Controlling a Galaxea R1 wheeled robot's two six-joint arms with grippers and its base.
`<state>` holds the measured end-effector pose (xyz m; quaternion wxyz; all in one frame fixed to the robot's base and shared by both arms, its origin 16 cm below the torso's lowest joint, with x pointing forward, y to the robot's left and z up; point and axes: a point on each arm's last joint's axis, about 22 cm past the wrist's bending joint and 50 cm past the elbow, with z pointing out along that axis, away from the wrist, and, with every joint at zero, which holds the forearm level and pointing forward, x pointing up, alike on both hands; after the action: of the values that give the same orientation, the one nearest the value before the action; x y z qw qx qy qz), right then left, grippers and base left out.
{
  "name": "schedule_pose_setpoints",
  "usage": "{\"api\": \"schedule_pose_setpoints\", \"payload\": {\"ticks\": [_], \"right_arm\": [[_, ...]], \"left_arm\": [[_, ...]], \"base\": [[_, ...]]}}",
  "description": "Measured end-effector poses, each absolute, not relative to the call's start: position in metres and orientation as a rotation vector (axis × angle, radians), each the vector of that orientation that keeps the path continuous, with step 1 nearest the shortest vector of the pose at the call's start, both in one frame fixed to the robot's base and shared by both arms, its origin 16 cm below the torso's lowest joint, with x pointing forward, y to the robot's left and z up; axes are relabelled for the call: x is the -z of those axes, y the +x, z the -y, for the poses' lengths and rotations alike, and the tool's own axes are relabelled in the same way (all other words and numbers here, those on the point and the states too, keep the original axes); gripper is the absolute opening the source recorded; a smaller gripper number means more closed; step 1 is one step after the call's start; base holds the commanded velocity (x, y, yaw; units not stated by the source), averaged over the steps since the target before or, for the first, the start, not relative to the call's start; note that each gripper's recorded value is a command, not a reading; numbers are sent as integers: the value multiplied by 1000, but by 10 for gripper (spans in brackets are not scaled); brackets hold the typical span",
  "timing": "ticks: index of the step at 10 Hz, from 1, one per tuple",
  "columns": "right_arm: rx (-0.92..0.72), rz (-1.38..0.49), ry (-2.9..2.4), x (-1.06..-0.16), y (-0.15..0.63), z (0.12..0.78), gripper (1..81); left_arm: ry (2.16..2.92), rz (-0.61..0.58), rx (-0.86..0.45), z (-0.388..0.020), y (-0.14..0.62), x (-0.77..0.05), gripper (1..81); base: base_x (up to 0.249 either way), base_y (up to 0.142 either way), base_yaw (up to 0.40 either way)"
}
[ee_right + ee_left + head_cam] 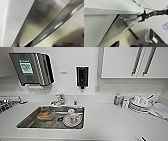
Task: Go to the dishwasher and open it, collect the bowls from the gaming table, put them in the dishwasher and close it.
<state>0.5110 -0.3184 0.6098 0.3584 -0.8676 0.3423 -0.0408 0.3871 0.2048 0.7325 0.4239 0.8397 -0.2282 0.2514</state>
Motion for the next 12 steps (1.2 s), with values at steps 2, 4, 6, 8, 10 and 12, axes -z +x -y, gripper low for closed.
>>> {"api": "schedule_pose_setpoints", "payload": {"ticks": [2, 4, 6, 8, 10, 12], "right_arm": [[108, -897, -2245, -598, 518, 318, 811], [101, -894, -2245, -592, 520, 311, 811], [114, -913, -2255, -587, 524, 320, 811], [105, -913, -2252, -581, 523, 315, 811], [110, -919, -2253, -578, 525, 316, 811], [119, -932, -2253, -567, 528, 315, 811]], "left_arm": [[2102, 572, -627, -205, 387, -732, 811], [2102, 572, -628, -205, 387, -732, 811], [2102, 572, -628, -205, 387, -732, 811], [2101, 573, -627, -204, 388, -731, 811], [2101, 573, -627, -204, 388, -731, 811], [2102, 573, -626, -204, 388, -730, 811]], "base": [[0, 0, 0], [0, 0, 0], [0, 0, 0], [0, 0, 0], [0, 0, 0], [0, 0, 0]]}}
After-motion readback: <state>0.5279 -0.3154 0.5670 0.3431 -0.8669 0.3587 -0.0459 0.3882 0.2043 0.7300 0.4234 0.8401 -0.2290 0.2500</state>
